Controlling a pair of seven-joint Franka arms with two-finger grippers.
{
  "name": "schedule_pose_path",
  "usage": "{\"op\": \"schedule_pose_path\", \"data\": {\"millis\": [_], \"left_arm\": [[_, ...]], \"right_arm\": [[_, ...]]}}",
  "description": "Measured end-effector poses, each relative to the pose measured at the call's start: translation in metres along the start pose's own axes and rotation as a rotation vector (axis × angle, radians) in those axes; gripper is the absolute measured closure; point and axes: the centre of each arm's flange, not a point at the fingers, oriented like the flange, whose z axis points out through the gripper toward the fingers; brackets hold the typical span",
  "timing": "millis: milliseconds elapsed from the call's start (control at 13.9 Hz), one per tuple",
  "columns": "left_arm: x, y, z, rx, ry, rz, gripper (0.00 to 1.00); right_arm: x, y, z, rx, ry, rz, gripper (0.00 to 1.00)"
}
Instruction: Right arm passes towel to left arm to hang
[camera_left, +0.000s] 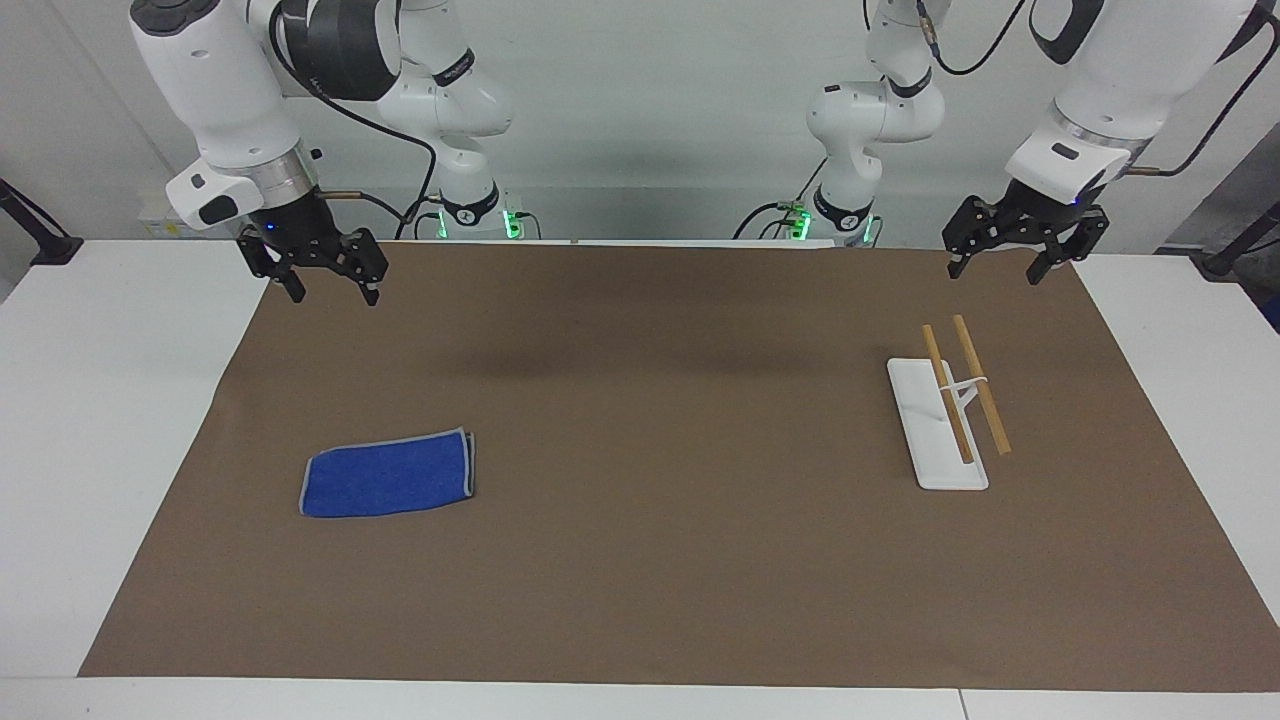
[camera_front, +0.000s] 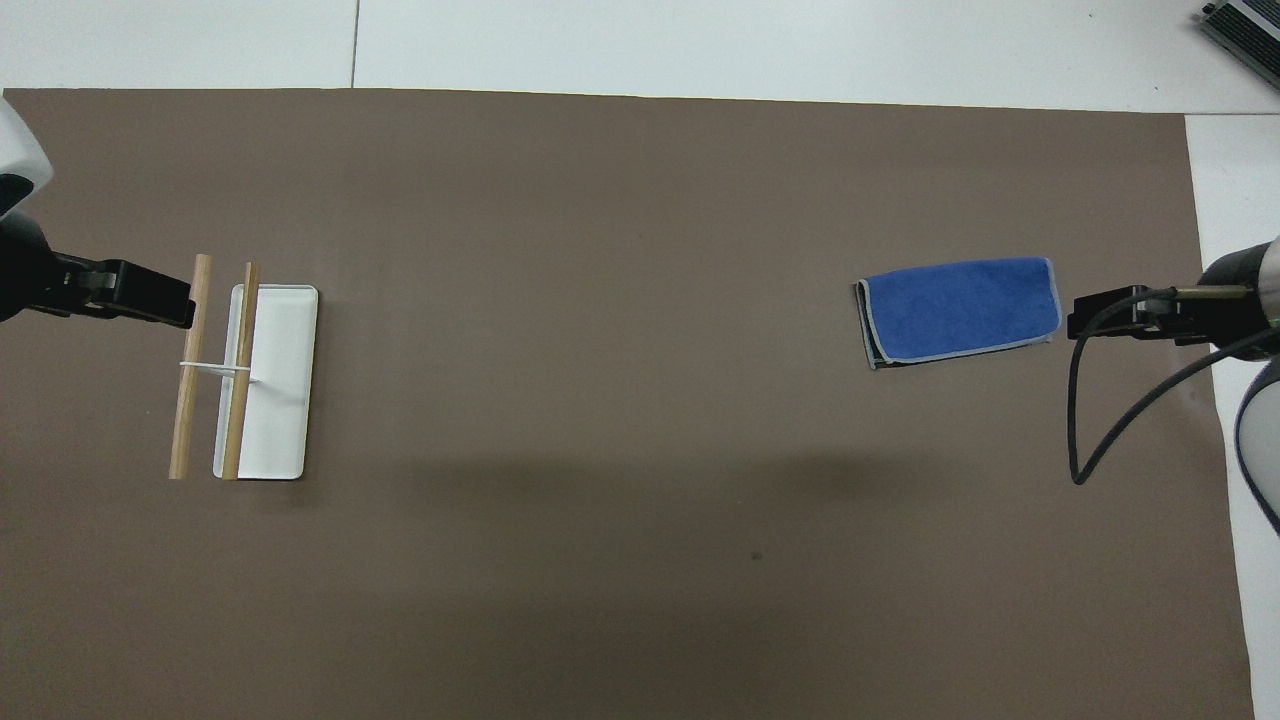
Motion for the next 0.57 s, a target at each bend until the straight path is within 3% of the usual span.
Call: {"op": "schedule_pose_path", "data": {"millis": [574], "left_arm": [[-0.0041, -0.0064, 0.002, 0.001, -0.007, -0.012, 0.0]], "right_arm": [[-0.0003, 0.0, -0.0002, 0.0, -0.003, 0.001, 0.0]]}}
